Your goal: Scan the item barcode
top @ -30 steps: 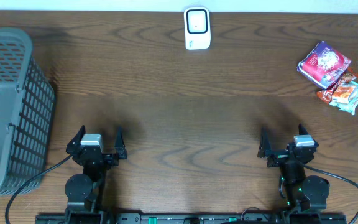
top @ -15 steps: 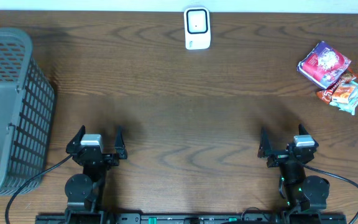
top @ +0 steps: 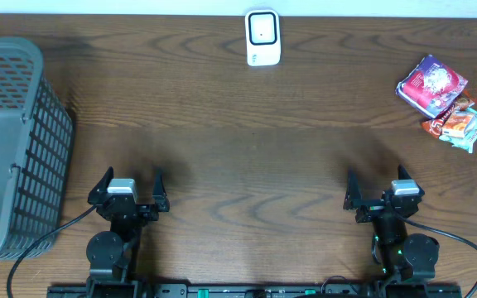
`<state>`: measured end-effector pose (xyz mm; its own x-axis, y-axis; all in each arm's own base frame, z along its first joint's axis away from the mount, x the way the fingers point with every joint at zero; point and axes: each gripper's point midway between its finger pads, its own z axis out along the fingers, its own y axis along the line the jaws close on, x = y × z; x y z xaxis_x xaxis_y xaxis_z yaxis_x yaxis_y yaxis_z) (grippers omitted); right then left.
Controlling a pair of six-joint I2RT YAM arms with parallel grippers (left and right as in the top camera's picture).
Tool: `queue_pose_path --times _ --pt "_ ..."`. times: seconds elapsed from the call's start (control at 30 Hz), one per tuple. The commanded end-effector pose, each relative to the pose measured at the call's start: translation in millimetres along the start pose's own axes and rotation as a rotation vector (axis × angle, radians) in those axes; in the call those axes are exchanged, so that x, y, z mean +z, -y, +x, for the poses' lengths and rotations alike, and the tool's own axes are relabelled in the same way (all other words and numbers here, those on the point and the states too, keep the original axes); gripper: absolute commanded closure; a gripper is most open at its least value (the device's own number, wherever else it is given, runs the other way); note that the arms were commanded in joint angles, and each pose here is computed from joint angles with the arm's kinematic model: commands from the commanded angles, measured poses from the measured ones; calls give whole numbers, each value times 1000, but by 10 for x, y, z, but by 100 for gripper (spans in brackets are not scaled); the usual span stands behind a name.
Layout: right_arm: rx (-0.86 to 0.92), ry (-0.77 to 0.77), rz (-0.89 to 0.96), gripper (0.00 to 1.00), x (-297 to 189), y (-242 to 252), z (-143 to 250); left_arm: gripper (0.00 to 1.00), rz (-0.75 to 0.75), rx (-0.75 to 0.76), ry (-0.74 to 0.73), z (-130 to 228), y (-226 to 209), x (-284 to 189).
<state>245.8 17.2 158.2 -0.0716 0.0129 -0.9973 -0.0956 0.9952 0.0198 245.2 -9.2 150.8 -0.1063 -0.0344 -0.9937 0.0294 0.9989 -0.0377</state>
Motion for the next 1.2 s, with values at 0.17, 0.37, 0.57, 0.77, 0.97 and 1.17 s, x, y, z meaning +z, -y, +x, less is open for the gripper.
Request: queue_pose_path --times 0.17,0.37,0.57,0.77,0.97,1.17 --pt "-11 2 0 1 -2 -3 0 2 -47 15 -52 148 -86 -2" --pt "-12 0 9 1 -2 11 5 2 -47 15 -52 148 -86 -2" --pt "-11 -8 41 1 -4 65 23 2 -47 15 -52 148 -86 -2" --pt "15 -8 54 1 -5 88 24 2 -47 15 -52 148 -86 -2" --pt "15 -3 43 1 -4 68 12 2 -47 15 -52 148 -86 -2" --pt "15 -3 42 1 -4 68 13 2 -47 15 -52 148 -86 -2"
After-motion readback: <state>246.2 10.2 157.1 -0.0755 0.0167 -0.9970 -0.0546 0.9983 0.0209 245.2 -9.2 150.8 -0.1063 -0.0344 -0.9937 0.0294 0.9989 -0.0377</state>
